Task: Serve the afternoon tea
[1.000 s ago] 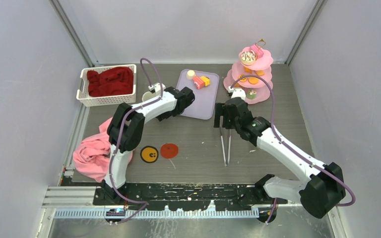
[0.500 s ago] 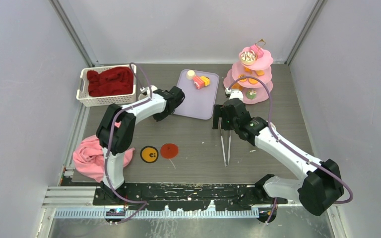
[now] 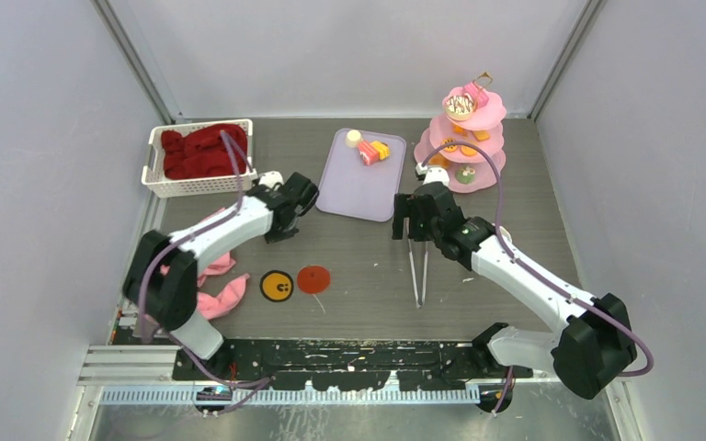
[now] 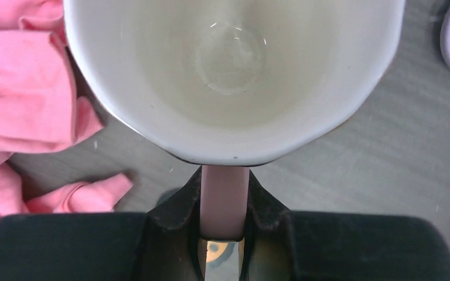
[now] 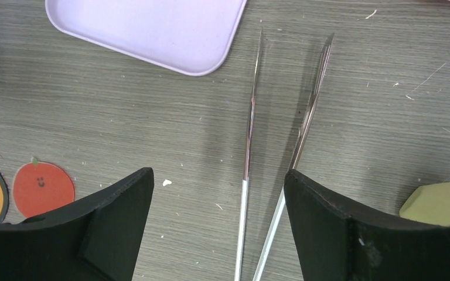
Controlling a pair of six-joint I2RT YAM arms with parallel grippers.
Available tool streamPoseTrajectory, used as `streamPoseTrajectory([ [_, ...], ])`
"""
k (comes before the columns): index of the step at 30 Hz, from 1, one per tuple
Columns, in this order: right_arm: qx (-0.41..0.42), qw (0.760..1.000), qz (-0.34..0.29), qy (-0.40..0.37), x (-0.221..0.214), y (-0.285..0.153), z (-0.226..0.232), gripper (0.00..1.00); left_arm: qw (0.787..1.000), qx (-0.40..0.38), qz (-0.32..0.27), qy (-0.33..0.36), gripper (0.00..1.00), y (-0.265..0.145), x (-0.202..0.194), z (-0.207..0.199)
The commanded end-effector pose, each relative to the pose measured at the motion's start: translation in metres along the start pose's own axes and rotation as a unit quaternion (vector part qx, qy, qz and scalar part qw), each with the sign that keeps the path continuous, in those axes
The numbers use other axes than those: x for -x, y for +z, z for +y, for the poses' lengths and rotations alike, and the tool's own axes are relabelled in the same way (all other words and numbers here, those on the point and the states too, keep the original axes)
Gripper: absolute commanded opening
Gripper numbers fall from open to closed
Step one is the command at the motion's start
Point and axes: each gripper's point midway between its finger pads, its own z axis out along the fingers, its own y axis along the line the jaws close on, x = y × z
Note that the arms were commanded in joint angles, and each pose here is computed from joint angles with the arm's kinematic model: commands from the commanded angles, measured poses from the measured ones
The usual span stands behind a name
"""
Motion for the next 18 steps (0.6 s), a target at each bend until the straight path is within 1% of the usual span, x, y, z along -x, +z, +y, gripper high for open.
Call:
streamPoseTrajectory([
  [1, 0.018, 1.0, -0.024, -0.001, 0.012, 0.002, 0.009, 0.86, 0.994, -0.091, -0.041, 0.037, 0.0, -0.037, 0.011, 0.012],
  [5, 0.02, 0.999, -0.027, -0.003, 0.013, 0.004, 0.01, 0.86, 0.979, -0.191, -0.046, 0.063, 0.0, -0.065, -0.012, 0.018],
  [8, 0.043, 0.999, -0.016, -0.004, 0.009, 0.005, 0.018, 0.86, 0.968, -0.234, -0.061, 0.059, 0.0, -0.083, -0.029, 0.026],
  [12, 0.054, 0.998, -0.011, -0.002, 0.006, 0.008, 0.023, 0.86, 0.962, -0.254, -0.077, 0.063, 0.0, -0.093, -0.05, 0.032],
  [14, 0.058, 0.998, -0.009, -0.002, 0.007, 0.009, 0.025, 0.86, 0.961, -0.261, -0.07, 0.06, 0.0, -0.095, -0.062, 0.034],
  [18, 0.059, 0.998, -0.009, -0.001, 0.006, 0.009, 0.025, 0.86, 0.964, -0.246, -0.067, 0.072, 0.0, -0.09, -0.085, 0.039],
])
